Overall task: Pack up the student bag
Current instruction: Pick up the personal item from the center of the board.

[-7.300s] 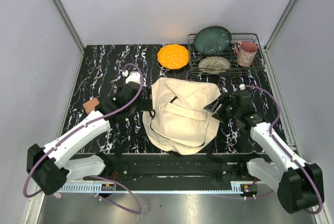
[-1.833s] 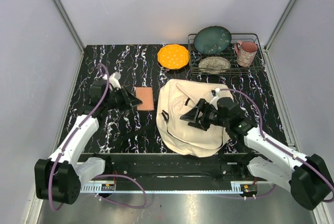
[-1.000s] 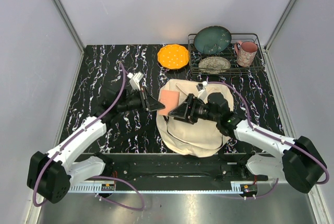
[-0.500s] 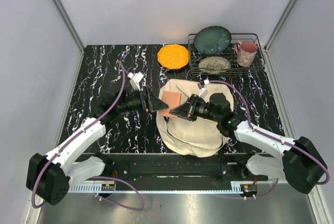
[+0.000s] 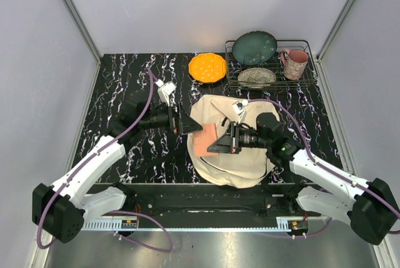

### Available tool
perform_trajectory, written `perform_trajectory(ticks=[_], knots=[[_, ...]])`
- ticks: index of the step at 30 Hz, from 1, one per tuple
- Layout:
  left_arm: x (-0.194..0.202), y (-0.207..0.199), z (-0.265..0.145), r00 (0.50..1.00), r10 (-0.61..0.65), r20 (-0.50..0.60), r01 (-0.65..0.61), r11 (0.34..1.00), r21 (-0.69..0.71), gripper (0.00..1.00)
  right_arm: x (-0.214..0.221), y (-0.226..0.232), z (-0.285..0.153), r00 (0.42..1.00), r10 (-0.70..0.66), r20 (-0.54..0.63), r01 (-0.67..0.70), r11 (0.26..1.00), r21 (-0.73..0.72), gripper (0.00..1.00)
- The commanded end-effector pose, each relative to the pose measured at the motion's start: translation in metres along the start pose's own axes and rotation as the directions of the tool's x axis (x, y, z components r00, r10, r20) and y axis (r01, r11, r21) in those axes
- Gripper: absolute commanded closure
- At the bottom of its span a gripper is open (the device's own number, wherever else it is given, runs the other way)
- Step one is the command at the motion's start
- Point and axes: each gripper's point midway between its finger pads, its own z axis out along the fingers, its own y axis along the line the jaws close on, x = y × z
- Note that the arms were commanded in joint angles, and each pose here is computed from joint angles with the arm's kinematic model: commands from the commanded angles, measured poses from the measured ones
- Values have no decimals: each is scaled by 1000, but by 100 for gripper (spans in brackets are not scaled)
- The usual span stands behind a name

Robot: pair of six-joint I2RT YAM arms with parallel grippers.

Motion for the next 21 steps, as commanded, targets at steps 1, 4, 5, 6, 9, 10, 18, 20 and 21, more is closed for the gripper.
perform_trajectory(ticks=[1,4,5,6,9,10,18,20,21], knots=[[-11,-31,5,988,147,-50,-136,975,175,1,14,39,-10,986,-128,-106,110,980,-164,100],[-9,-35,6,979,187,-80,-166,962,217,1,19,44,-16,979,-159,-128,136,975,-174,100],[-12,-37,5,976,202,-82,-180,959,221,1,21,43,-18,976,-168,-138,144,974,-173,100],[-8,-40,5,970,223,-98,-193,948,252,1,21,45,-19,974,-177,-141,151,973,-176,100],[-1,-41,7,964,224,-145,-174,938,300,1,22,47,-22,968,-201,-148,173,968,-180,100],[-1,-42,7,962,229,-147,-175,936,306,1,22,48,-22,967,-207,-149,179,968,-178,100],[24,-50,0,939,271,-212,-162,892,422,10,22,46,-21,960,-224,-169,197,967,-164,100],[30,-51,-1,935,276,-224,-157,886,437,19,20,43,-19,959,-229,-169,203,967,-154,100],[33,-52,-3,932,283,-227,-158,879,450,23,19,45,-18,958,-236,-165,211,965,-156,100]])
